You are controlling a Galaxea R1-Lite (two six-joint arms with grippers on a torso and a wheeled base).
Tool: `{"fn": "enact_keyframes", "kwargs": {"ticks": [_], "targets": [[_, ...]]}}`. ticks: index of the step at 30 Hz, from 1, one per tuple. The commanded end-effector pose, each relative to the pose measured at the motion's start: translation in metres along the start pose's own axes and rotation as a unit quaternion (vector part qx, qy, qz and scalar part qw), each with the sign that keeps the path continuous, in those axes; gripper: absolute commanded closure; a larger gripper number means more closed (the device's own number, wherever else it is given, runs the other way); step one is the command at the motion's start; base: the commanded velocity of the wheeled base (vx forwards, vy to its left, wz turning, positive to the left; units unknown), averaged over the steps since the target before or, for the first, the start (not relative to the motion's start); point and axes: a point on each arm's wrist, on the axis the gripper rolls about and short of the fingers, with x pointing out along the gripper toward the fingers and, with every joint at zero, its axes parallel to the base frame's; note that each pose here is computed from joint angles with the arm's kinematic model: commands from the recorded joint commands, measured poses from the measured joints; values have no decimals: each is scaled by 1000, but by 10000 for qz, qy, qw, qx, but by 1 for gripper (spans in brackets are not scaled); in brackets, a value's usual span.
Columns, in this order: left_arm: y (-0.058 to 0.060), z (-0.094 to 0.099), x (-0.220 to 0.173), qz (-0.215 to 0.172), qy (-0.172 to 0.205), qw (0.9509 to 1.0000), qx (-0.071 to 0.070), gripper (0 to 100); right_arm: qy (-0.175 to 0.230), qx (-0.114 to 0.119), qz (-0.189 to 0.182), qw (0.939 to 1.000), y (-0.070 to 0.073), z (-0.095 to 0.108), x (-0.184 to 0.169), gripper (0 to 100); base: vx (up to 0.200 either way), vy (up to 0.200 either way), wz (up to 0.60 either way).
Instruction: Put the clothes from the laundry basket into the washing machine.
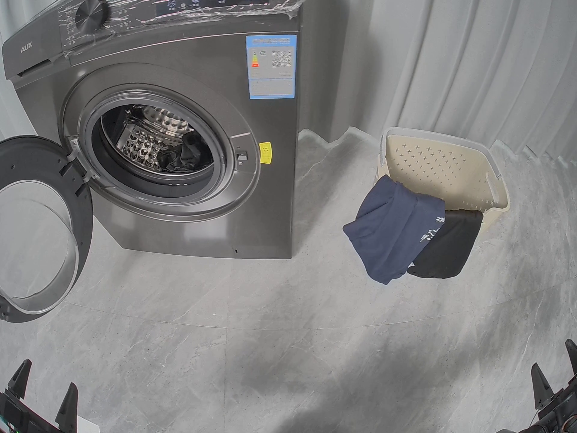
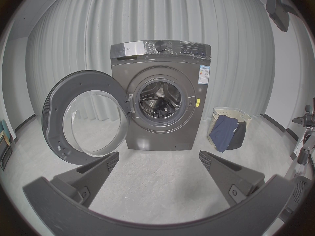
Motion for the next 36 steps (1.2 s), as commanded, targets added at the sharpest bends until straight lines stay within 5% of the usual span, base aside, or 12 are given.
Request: {"fn": "enact_keyframes", "kwargs": {"ticks": [1, 11, 24, 36], "targets": [[0, -5, 1, 0, 47, 10000, 3, 0, 20, -2, 2, 10000, 0, -5, 0, 0, 0, -200, 0], [0, -5, 1, -8, 47, 10000, -20, 0, 20, -2, 2, 10000, 0, -5, 0, 0, 0, -20, 0], [0, -5, 1, -8, 47, 10000, -5, 0, 12, -3, 2, 10000, 0, -5, 0, 0, 0, -200, 0], [0, -5, 1, 0, 40, 10000, 3, 0, 20, -2, 2, 10000, 0, -5, 0, 0, 0, -67, 0]]}}
